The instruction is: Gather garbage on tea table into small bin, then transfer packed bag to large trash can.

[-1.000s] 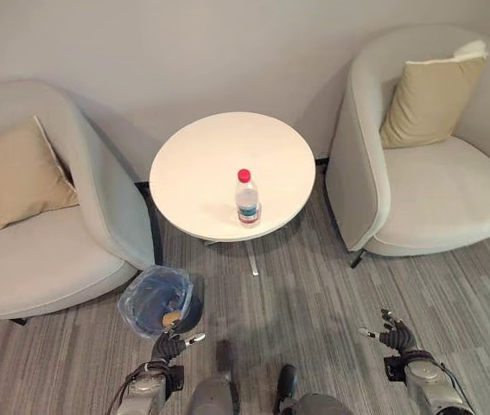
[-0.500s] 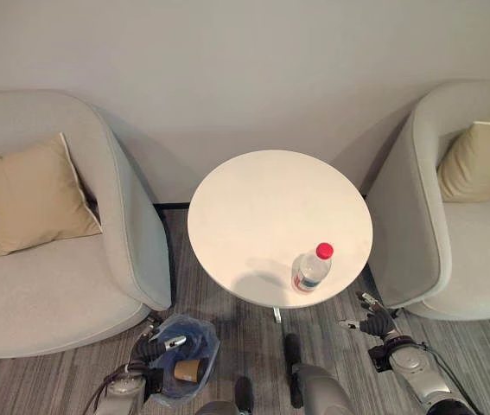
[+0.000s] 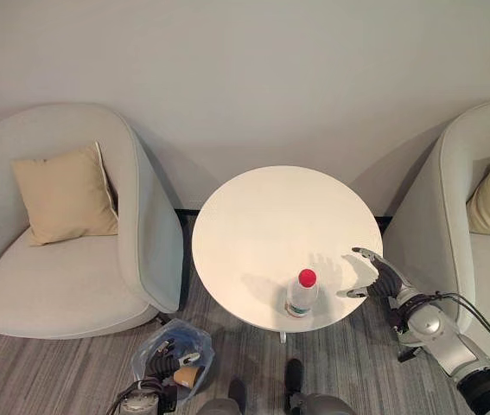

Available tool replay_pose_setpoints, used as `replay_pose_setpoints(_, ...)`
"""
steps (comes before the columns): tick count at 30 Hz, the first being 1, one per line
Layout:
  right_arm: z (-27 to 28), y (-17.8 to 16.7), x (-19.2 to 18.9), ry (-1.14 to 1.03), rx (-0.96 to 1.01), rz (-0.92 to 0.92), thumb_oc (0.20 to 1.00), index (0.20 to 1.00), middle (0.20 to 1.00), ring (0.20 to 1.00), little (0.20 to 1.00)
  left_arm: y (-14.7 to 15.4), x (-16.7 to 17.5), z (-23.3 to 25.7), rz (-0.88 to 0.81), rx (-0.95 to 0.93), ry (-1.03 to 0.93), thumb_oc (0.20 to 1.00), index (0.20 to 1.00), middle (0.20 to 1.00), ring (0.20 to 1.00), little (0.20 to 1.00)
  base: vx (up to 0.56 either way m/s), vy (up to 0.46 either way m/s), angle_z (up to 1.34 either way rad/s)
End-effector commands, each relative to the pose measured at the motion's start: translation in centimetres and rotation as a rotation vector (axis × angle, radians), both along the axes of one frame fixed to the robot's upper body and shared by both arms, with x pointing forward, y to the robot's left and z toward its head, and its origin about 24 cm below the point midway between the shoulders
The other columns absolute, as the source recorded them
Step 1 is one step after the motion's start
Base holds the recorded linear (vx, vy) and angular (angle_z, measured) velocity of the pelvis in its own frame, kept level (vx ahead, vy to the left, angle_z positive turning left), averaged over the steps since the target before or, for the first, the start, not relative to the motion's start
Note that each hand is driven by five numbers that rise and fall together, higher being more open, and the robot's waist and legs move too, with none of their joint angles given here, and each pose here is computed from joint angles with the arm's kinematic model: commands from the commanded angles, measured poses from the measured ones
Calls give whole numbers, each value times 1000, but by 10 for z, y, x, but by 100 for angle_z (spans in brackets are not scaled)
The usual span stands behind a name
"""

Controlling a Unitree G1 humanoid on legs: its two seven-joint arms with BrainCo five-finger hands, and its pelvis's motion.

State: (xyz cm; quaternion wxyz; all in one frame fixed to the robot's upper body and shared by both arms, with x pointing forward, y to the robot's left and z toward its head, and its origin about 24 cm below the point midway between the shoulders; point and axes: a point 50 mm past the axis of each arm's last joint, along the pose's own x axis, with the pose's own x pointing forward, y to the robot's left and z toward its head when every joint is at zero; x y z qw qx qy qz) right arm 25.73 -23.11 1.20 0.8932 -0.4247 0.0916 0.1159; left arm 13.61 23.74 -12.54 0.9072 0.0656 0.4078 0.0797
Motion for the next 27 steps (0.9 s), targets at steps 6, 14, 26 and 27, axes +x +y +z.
replay_pose_setpoints(6, 11, 17, 2, -50, -41, 143, 1000, 1000, 1000, 1000, 1000, 4, 11, 7, -71, 46, -45, 1000, 1000, 1000, 1000, 1000, 14, -20, 14)
replay_pose_setpoints(14, -1, 29, -5, -6, 25, 157, 1000, 1000, 1000, 1000, 1000, -2, 10, 5, -88, 35, -33, 1000, 1000, 1000, 1000, 1000, 14, -15, 9)
replay_pose_setpoints(26, -1, 34, -18, 28, 49, 213, 1000, 1000, 1000, 1000, 1000, -5, 12, 5, -115, 35, -35, 1000, 1000, 1000, 1000, 1000, 0, 0, 0)
replay_pose_setpoints(27, -1, 34, -18, 26, 53, 216, 1000, 1000, 1000, 1000, 1000, -5, 12, 5, -116, 35, -36, 1000, 1000, 1000, 1000, 1000, 0, 0, 0)
